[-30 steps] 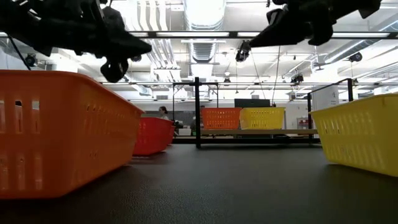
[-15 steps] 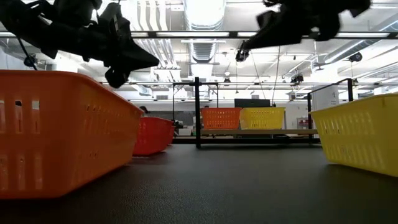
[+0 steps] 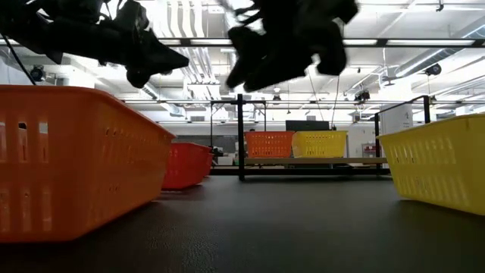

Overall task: Stack baskets on shelf by color
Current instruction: Put the bottom right red bin on the shelf

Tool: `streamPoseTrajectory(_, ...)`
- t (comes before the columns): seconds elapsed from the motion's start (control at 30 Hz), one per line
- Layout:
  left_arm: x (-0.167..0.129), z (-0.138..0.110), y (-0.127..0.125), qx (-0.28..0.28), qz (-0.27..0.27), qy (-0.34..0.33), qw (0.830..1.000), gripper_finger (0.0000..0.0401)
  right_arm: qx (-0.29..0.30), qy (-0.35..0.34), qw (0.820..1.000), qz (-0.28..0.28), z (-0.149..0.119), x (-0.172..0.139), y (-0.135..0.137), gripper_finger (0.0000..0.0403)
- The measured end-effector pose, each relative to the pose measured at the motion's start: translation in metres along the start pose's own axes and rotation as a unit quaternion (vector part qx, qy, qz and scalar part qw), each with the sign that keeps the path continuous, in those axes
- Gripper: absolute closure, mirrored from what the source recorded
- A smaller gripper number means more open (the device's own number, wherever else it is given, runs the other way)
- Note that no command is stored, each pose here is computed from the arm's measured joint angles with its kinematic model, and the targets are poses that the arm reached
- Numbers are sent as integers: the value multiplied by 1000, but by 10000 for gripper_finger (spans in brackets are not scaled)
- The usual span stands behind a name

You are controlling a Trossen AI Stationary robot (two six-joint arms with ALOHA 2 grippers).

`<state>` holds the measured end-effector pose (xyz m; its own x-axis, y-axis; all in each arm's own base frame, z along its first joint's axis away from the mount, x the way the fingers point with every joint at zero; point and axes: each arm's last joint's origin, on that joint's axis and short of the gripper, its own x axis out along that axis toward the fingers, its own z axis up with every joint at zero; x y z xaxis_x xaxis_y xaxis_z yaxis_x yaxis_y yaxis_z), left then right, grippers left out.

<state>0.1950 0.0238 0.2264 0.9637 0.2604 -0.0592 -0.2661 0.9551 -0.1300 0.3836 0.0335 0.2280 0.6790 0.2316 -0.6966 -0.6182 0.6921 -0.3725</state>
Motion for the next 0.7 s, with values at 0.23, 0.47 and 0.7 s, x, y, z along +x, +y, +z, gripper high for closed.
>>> streamPoseTrajectory(0.23, -3, 3, 0, 23, -1, -10, 1000, 401, -19, 35, 998, 43, -1, 37, -26, 243)
streamPoseTrajectory(0.47, -4, 4, 0, 23, -2, -15, 1000, 401, -51, 37, 997, 46, 2, 58, -37, 246)
streamPoseTrajectory(0.7, -4, 4, 0, 24, -1, -13, 1000, 401, -52, 49, 996, 48, -13, 78, -44, 248)
